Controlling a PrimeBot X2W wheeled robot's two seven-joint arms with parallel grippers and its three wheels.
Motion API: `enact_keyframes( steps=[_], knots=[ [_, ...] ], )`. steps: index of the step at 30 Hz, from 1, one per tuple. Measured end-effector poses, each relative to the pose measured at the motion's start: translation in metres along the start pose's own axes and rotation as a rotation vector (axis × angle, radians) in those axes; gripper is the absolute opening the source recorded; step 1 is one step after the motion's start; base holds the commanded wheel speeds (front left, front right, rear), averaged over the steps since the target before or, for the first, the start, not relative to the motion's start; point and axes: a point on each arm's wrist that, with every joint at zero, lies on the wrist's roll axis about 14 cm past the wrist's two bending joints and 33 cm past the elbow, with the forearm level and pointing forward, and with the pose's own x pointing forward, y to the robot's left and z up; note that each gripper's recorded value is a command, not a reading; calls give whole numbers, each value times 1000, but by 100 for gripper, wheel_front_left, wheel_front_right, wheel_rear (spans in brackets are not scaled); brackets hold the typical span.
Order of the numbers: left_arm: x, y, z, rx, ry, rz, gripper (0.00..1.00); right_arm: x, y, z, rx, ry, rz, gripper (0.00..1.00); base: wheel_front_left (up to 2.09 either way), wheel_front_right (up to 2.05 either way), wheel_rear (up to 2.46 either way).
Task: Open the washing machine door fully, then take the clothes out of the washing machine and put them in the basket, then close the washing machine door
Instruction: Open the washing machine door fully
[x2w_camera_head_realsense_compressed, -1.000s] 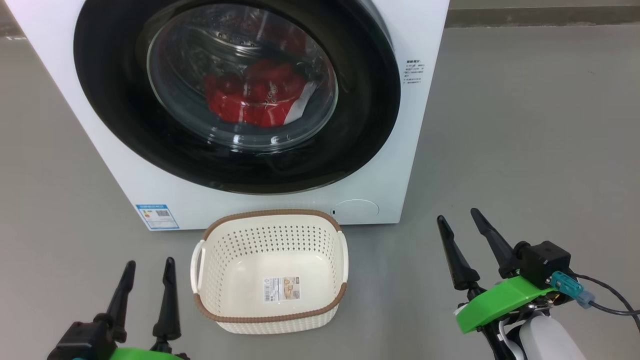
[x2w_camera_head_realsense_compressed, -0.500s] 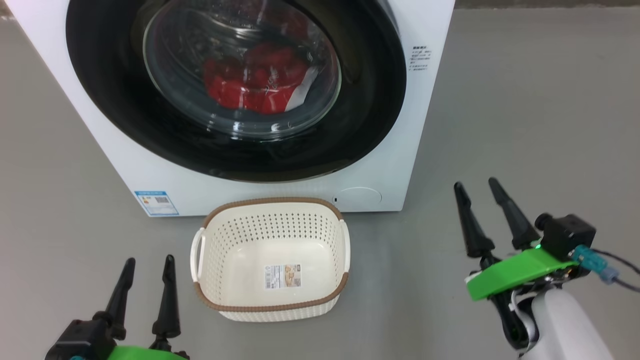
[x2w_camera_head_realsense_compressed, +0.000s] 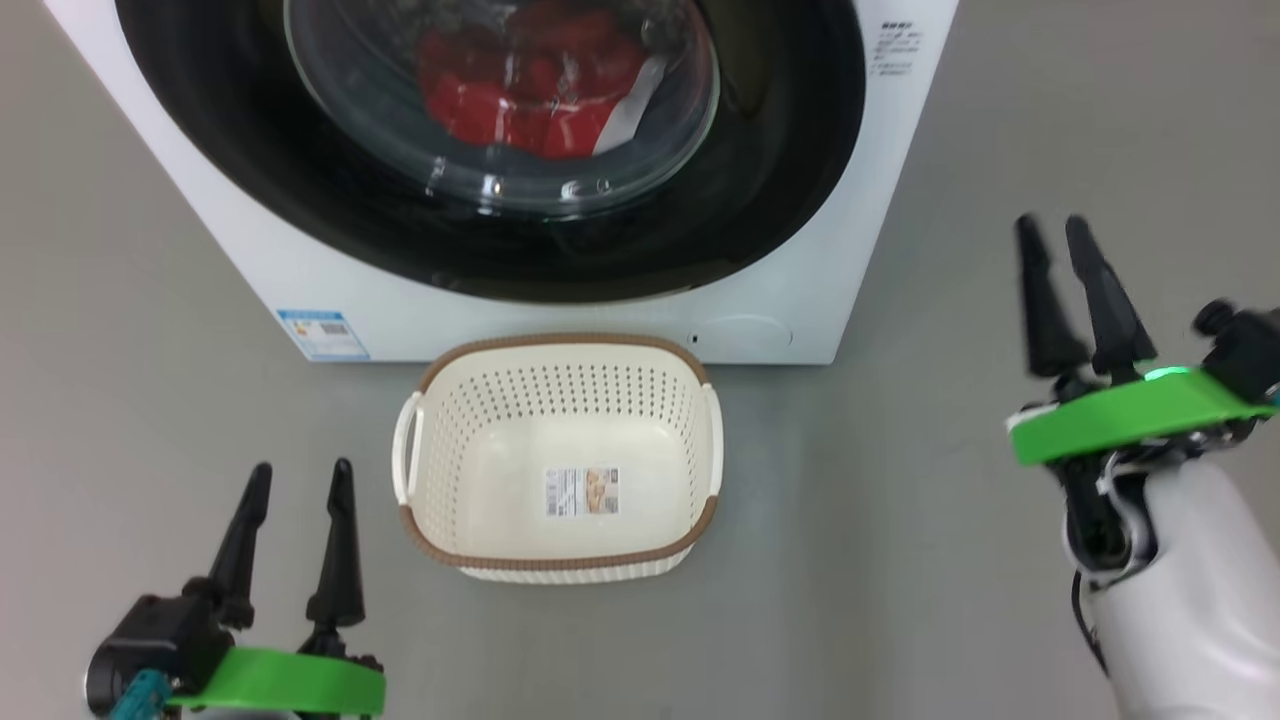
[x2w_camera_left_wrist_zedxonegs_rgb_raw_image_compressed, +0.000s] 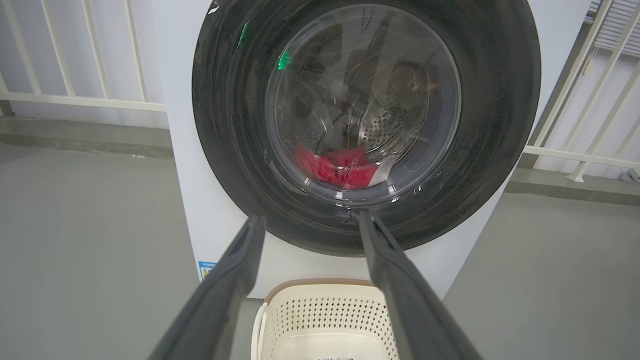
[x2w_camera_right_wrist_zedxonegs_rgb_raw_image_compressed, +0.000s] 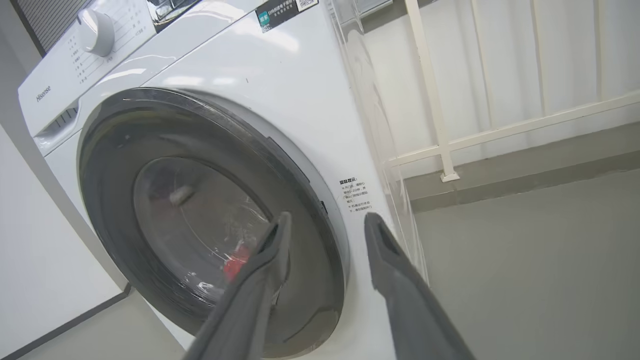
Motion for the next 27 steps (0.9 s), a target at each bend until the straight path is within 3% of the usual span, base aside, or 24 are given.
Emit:
enact_keyframes(
  steps=[13, 27],
  knots=[
    [26, 10, -16, 2, 28, 21, 100, 65, -29, -25, 360, 63, -65, 0, 0, 0, 0],
    [38, 18, -29, 5, 56, 33, 100, 119, -23, -46, 600, 256, -1, 0, 0, 0, 0]
  ],
)
